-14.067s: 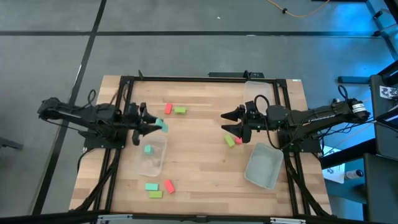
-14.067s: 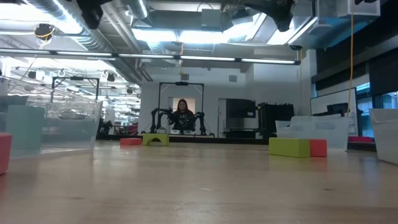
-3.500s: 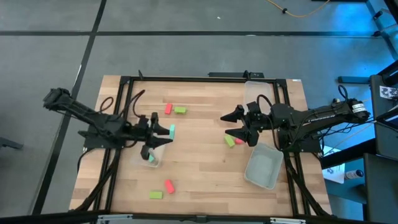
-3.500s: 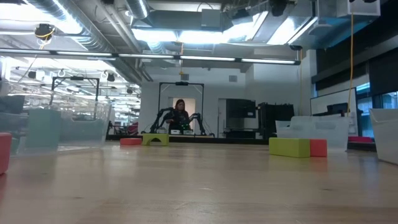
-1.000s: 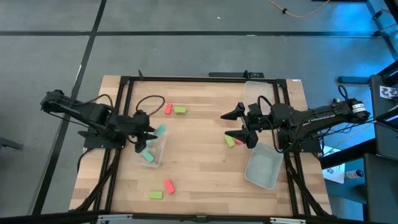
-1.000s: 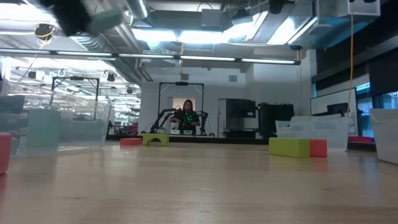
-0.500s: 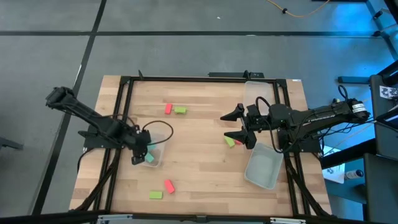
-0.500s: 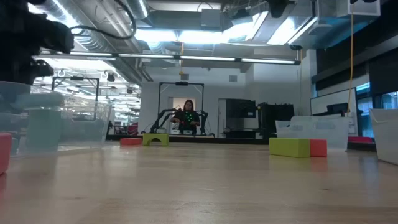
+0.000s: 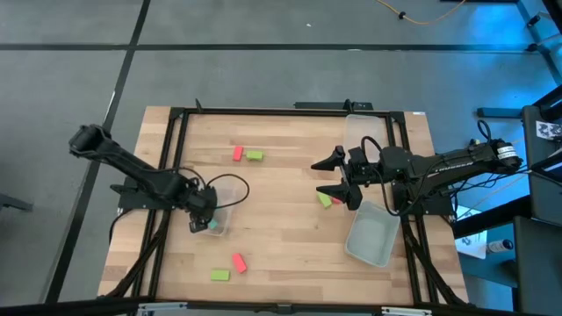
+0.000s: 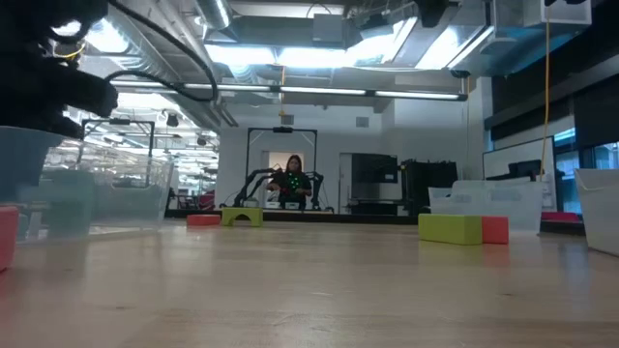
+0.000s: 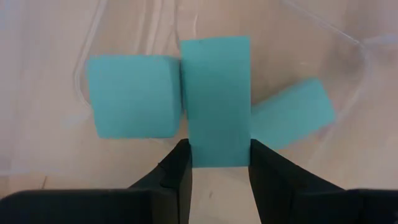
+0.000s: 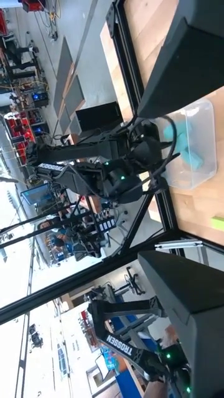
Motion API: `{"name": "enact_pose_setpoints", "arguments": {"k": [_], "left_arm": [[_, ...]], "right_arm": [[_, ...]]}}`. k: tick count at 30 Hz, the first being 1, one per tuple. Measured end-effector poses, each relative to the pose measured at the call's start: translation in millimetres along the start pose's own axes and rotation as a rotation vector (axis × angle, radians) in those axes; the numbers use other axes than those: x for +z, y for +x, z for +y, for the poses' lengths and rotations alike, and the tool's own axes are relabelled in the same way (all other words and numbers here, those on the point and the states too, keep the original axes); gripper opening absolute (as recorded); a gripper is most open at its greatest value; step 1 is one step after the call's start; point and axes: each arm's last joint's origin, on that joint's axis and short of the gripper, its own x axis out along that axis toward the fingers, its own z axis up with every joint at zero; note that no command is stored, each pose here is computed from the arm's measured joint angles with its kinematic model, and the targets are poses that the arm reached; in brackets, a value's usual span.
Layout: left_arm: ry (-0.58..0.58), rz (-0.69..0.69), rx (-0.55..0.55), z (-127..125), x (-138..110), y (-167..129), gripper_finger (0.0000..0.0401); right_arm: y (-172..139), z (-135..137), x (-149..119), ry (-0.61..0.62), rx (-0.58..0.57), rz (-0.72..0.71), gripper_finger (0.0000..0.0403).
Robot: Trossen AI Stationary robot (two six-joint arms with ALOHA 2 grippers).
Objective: Sort & place blocks by color
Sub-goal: Put the blue block into the left transparent bin
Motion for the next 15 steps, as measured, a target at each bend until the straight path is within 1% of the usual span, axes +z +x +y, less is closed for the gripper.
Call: {"name": "enact_pose_setpoints", "arguments": {"k": [5, 11, 15], "left_arm": [[-0.010, -0.015, -0.003, 0.4, 8.1, 5.5, 0.0114], [-0.019, -0.013, 0.003, 1.8, 10.3, 7.2, 0.0115], [-0.019, -0.011, 0.006, 2.0, 10.0, 7.2, 0.0162]], "right_arm": [[0.0, 0.0, 0.1, 0.022, 0.000, -0.001, 0.0368], [0.0, 0.2, 0.4, 0.022, 0.002, -0.004, 0.0368], [0.0, 0.2, 0.4, 0.022, 0.002, -0.004, 0.0368]]}}
